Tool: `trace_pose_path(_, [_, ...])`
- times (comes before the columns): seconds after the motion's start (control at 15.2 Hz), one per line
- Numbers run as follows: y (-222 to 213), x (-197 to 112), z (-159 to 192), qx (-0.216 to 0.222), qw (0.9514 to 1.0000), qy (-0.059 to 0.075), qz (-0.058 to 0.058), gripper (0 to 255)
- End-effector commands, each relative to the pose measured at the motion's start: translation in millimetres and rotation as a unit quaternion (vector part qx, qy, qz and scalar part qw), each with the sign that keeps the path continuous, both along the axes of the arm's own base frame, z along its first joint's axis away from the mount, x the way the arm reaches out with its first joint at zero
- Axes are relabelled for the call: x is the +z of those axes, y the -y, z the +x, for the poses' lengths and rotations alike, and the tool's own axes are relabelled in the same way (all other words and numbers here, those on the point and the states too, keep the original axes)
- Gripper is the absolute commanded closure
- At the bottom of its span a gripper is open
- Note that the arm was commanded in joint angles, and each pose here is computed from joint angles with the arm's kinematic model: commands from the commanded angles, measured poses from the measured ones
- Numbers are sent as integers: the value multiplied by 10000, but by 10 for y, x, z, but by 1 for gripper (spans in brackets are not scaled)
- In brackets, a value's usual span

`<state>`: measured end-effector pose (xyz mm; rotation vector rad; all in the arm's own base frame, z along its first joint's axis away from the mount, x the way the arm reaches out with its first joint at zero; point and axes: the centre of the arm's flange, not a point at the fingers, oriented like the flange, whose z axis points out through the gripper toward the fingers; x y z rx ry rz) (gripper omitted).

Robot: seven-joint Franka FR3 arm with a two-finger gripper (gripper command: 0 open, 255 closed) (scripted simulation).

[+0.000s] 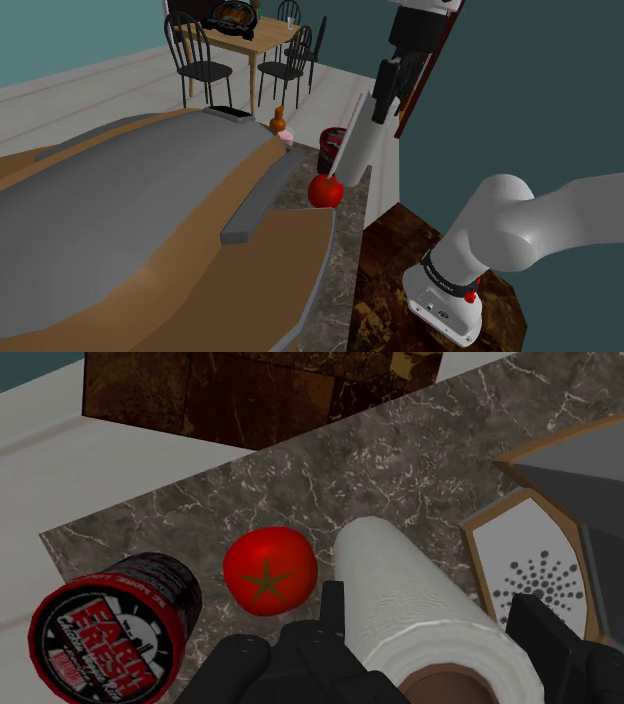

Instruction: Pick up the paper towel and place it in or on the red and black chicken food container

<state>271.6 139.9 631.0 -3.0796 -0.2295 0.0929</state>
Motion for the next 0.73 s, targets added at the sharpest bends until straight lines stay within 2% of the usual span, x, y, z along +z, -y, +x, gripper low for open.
trace_pose_path(0.0, [176, 67, 181, 3, 10000, 0, -3, 255])
trace_pose_path(0.66, [1135, 362, 1039, 3, 10000, 0, -3, 255])
